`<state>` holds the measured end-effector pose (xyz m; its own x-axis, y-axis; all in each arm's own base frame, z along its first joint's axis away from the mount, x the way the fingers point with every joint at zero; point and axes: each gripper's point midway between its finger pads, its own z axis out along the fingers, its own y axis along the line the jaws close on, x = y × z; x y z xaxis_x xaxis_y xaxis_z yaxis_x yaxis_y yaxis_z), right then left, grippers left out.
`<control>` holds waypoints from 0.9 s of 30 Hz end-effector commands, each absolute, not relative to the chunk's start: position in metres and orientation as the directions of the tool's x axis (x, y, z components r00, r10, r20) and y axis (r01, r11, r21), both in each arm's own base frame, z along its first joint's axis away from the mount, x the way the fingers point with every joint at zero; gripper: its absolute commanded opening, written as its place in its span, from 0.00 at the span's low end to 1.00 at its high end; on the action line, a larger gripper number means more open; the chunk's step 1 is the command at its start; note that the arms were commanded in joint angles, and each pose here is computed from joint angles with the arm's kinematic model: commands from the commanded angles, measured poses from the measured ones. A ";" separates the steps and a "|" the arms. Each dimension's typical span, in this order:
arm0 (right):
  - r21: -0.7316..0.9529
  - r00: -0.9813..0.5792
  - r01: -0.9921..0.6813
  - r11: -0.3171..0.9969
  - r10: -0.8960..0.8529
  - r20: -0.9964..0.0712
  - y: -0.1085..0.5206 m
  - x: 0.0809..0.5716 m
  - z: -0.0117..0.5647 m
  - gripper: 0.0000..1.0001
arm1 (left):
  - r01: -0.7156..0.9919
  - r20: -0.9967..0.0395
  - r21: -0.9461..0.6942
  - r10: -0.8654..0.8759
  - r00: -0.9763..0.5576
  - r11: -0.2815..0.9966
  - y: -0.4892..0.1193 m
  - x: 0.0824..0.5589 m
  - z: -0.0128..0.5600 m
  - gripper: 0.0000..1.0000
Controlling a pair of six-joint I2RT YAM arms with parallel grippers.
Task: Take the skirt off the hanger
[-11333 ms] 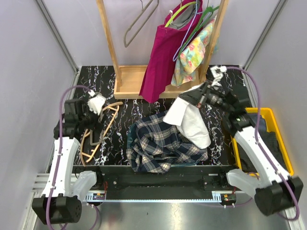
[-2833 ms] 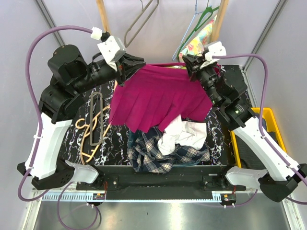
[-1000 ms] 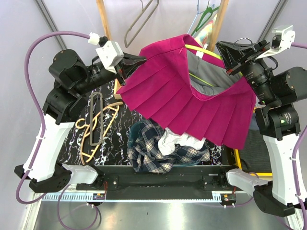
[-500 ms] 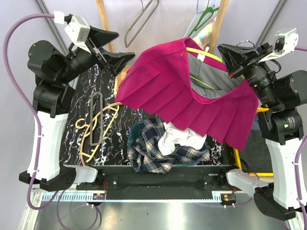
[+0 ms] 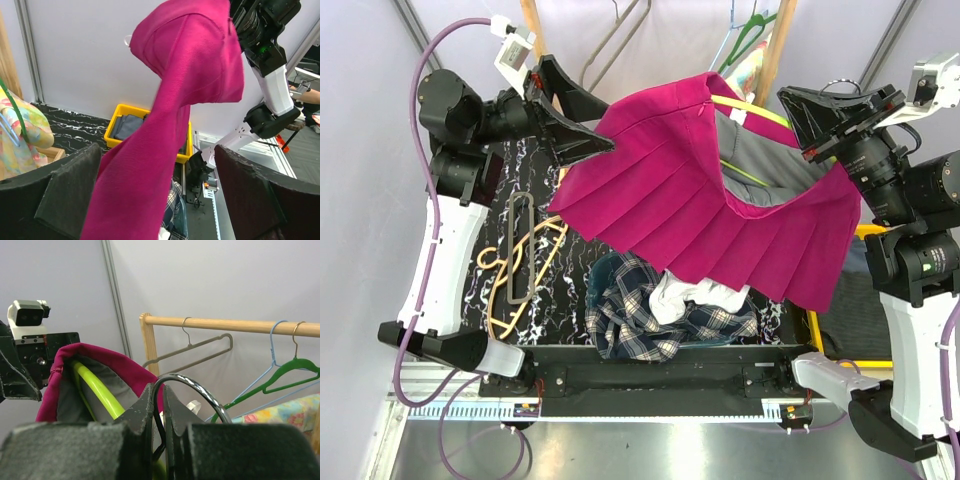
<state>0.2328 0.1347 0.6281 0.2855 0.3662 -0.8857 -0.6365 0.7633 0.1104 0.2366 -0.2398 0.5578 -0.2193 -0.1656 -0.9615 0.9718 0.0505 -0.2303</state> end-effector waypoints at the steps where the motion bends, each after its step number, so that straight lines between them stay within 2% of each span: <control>1: 0.082 0.412 -0.683 0.726 0.475 -0.777 0.127 0.196 0.684 0.00 | 0.984 -0.970 -0.179 -0.165 -0.177 0.001 -0.237 0.223 0.568 0.98; 2: 0.083 0.411 -0.687 0.722 0.480 -0.775 0.128 0.198 0.685 0.00 | 0.985 -0.970 -0.173 -0.169 -0.173 -0.014 -0.239 0.221 0.570 0.95; 3: 0.087 0.405 -0.694 0.714 0.487 -0.774 0.130 0.198 0.685 0.00 | 0.983 -0.969 -0.181 -0.165 -0.183 -0.026 -0.241 0.224 0.569 0.83; 5: 0.090 0.396 -0.703 0.705 0.494 -0.774 0.132 0.201 0.685 0.00 | 0.983 -0.973 -0.173 -0.143 -0.181 -0.068 -0.245 0.217 0.570 0.67; 6: 0.095 0.391 -0.705 0.703 0.497 -0.775 0.133 0.203 0.684 0.00 | 0.981 -0.974 -0.176 -0.133 -0.185 -0.079 -0.247 0.220 0.568 0.53; 7: 0.094 0.390 -0.703 0.705 0.493 -0.778 0.133 0.206 0.683 0.00 | 0.980 -0.974 -0.176 -0.125 -0.186 -0.087 -0.247 0.221 0.567 0.26; 8: 0.098 0.386 -0.701 0.706 0.491 -0.781 0.134 0.207 0.681 0.00 | 0.982 -0.977 -0.164 -0.121 -0.174 -0.092 -0.246 0.219 0.569 0.11; 9: 0.098 0.387 -0.699 0.709 0.489 -0.782 0.134 0.208 0.680 0.00 | 0.983 -0.979 -0.157 -0.118 -0.167 -0.090 -0.246 0.221 0.568 0.02; 16: 0.104 0.373 -0.606 0.789 0.397 -0.839 0.124 0.231 0.644 0.00 | 0.995 -0.985 -0.098 -0.139 -0.100 -0.020 -0.231 0.232 0.583 0.00; 22: 0.116 0.366 -0.402 0.908 0.275 -0.889 0.089 0.242 0.590 0.00 | 0.998 -0.986 -0.031 -0.166 -0.021 0.061 -0.213 0.239 0.608 0.00; 27: 0.098 0.328 -0.281 0.955 0.191 -0.925 0.070 0.251 0.550 0.00 | 0.997 -0.985 -0.011 -0.170 0.003 0.082 -0.209 0.239 0.613 0.00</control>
<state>0.2415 0.1085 0.5697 0.2710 0.3475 -0.8977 -0.4945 0.8504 0.1799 0.2481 -0.2220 0.5834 -0.1386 -0.1252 -0.9824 0.9899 0.0126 -0.1412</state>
